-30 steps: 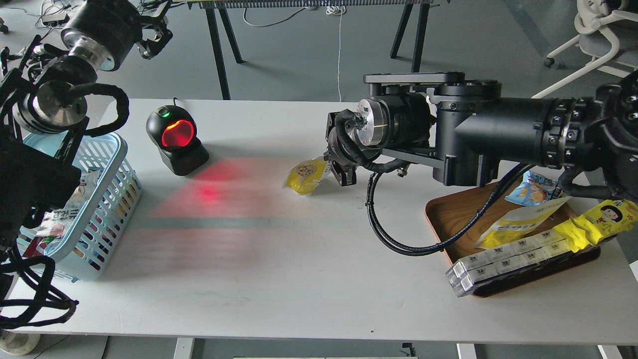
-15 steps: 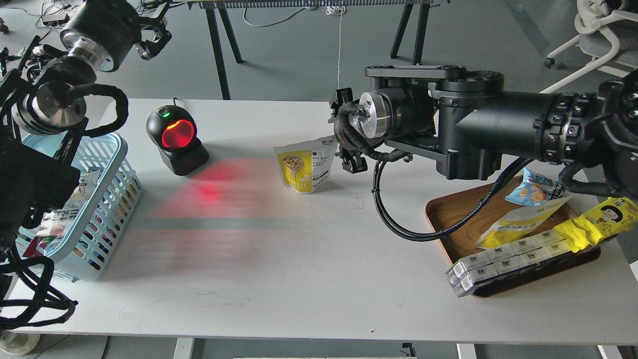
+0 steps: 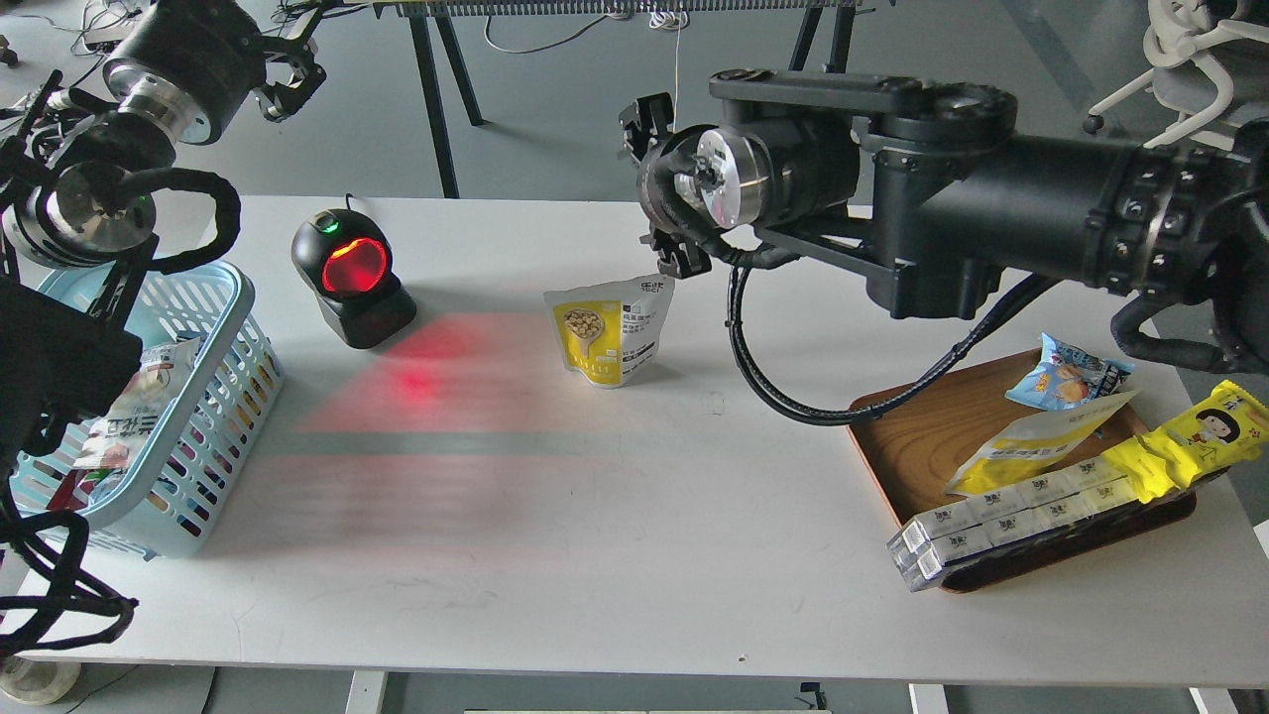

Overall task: Scan snack and place in basket
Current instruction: 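Release the packet and retract the right gripper upward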

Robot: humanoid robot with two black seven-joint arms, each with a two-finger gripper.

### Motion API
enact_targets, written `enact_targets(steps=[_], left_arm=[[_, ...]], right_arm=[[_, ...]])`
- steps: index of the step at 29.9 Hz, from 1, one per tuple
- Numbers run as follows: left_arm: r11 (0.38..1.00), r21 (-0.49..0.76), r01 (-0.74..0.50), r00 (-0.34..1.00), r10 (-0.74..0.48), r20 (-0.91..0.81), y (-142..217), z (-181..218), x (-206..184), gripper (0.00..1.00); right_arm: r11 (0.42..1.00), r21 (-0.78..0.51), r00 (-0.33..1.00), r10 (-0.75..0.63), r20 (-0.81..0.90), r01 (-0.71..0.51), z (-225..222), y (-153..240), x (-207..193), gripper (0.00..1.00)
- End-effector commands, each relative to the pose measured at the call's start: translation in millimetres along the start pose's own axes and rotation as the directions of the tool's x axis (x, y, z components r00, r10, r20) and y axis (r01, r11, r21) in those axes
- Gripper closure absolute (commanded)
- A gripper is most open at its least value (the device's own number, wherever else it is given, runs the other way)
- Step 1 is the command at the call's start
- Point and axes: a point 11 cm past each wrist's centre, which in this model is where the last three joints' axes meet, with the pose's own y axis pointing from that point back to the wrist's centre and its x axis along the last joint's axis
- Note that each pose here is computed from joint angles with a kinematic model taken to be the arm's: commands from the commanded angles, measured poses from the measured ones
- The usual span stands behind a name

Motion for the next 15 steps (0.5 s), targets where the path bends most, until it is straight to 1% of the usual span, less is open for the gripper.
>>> enact_targets(steps=[1, 3, 5, 7, 10, 13, 15], left_arm=[[1.0, -0.009, 0.004, 0.999, -0.003, 0.037, 3.3, 17.1, 1.3, 0.0], [1.0, -0.021, 0.016, 0.997, -0.014, 0.075, 7.4, 30.2, -0.7, 0.0], [0.999, -0.013, 0.033, 0.992, -0.031, 0.124, 11.6, 37.2, -5.4, 0.0], [0.999, -0.006, 0.048, 0.98, -0.046, 0.193, 18.4, 50.4, -9.7, 0.0], [0.999, 0.014, 0.046, 0.956, -0.048, 0.289, 29.3, 64.2, -7.1, 0.0], [0.998, 0.045, 0.043, 0.905, -0.058, 0.422, 39.3, 73.4, -6.4, 0.0], [0.996, 0.063, 0.061, 0.849, -0.085, 0.521, 49.2, 84.7, -13.5, 0.0]], right_arm=[[0.993, 0.105, 0.988, 0.036, 0.15, -0.052, -41.7, 26.2, 63.6, 0.13], [0.982, 0.156, 0.975, 0.072, 0.209, -0.106, -51.1, 36.7, 104.9, 0.13], [0.971, 0.177, 0.953, 0.108, 0.283, -0.163, -45.0, 41.1, 149.4, 0.13], [0.962, 0.201, 0.918, 0.099, 0.383, -0.187, -40.5, 49.2, 185.0, 0.13], [0.956, 0.242, 0.879, 0.031, 0.476, -0.165, -19.4, 54.1, 230.9, 0.13], [0.943, 0.309, 0.859, -0.054, 0.51, -0.124, 3.0, 57.3, 264.2, 0.13], [0.927, 0.361, 0.85, -0.112, 0.514, -0.096, 17.2, 60.2, 281.1, 0.13]])
